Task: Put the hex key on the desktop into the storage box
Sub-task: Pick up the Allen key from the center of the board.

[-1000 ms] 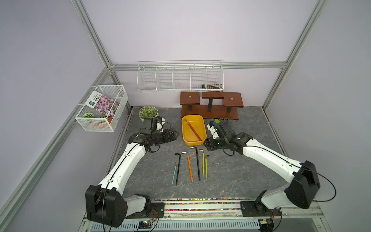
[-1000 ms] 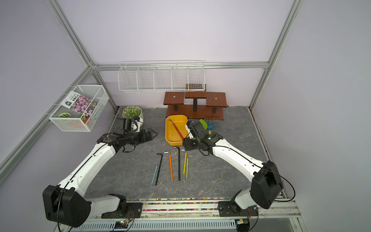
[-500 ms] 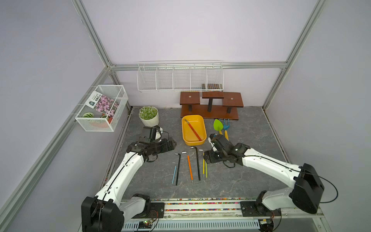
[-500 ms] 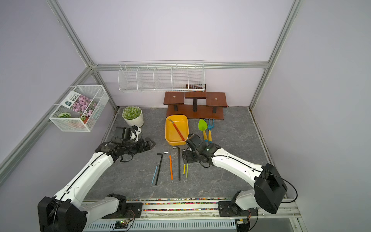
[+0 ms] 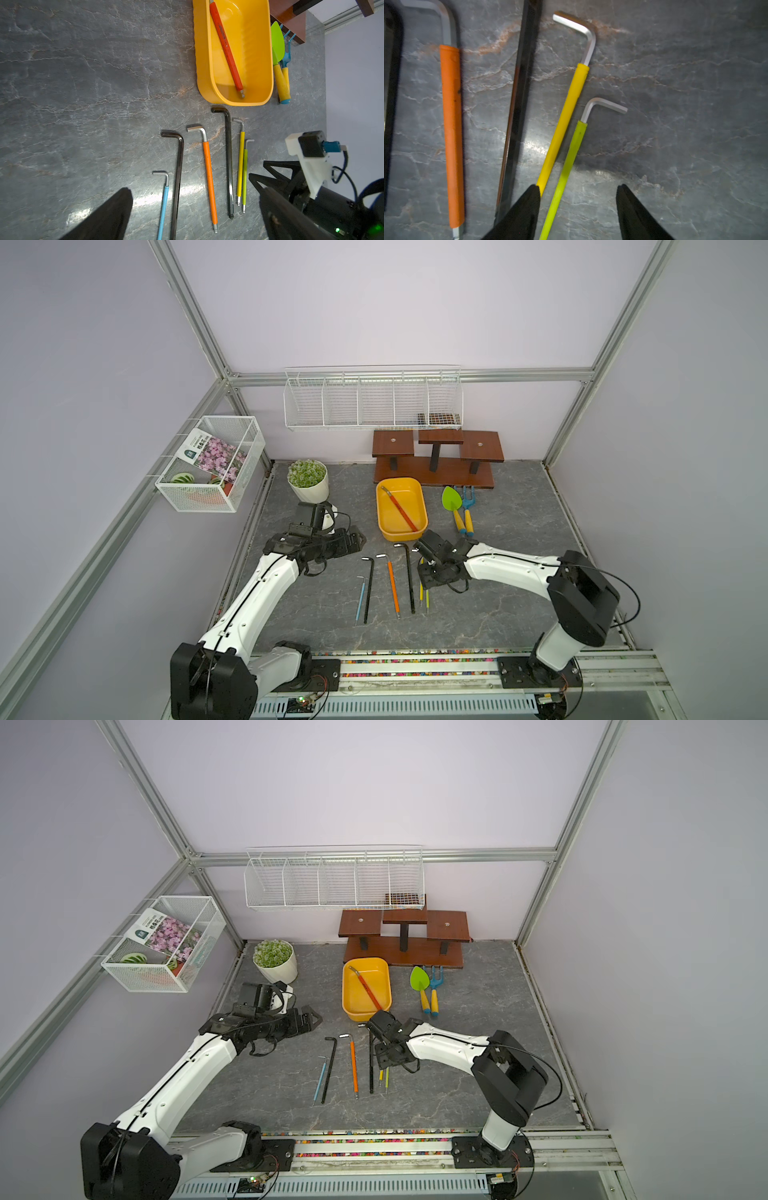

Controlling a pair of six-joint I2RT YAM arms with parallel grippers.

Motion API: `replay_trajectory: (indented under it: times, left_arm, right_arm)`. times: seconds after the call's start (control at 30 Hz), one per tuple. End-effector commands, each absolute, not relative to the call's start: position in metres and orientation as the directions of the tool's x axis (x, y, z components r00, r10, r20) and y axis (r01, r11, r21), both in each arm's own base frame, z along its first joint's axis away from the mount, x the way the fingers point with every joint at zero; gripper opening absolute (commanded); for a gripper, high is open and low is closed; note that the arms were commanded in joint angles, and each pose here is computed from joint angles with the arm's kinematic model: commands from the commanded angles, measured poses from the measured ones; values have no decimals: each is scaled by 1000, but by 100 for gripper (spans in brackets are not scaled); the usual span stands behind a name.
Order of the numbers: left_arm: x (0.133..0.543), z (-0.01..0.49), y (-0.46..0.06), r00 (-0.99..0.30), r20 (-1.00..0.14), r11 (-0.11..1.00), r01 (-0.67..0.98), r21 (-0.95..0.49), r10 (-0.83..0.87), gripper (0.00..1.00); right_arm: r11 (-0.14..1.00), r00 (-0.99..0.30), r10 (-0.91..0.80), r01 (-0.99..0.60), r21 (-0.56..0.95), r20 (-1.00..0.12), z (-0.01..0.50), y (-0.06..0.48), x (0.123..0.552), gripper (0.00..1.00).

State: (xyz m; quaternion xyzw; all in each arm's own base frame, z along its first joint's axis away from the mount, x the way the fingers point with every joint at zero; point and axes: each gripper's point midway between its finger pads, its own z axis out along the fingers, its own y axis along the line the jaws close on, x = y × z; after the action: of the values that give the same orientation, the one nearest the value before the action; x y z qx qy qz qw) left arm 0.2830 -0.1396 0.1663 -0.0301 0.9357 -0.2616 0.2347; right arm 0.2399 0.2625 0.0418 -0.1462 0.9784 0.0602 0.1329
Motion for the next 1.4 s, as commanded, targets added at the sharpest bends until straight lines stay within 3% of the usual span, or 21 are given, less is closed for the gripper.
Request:
replay_trajectory:
  times: [0.0,0.57,0.97,1.37]
  left_arm:
    - [279,162,-138,-894,-418,868,74,-491,-160,100]
    - [277,162,-137,-892,-423,870,74,-488,-161,100]
    - [277,163,-137,-890,-425,868,74,-491,-165,100]
    - [277,160,-136,-893,-418,874,65,-482,-165,100]
  right_arm:
    - [955,-926,-266,-291,54,-267,37,266,241,61]
    - [964,-938,-261,-266,-8,-228,17,256,239,47]
    - [967,-946,-255,-253,-35,-199,3,255,237,45]
    - [970,-944,-243,-230,-81,-224,4,242,235,18]
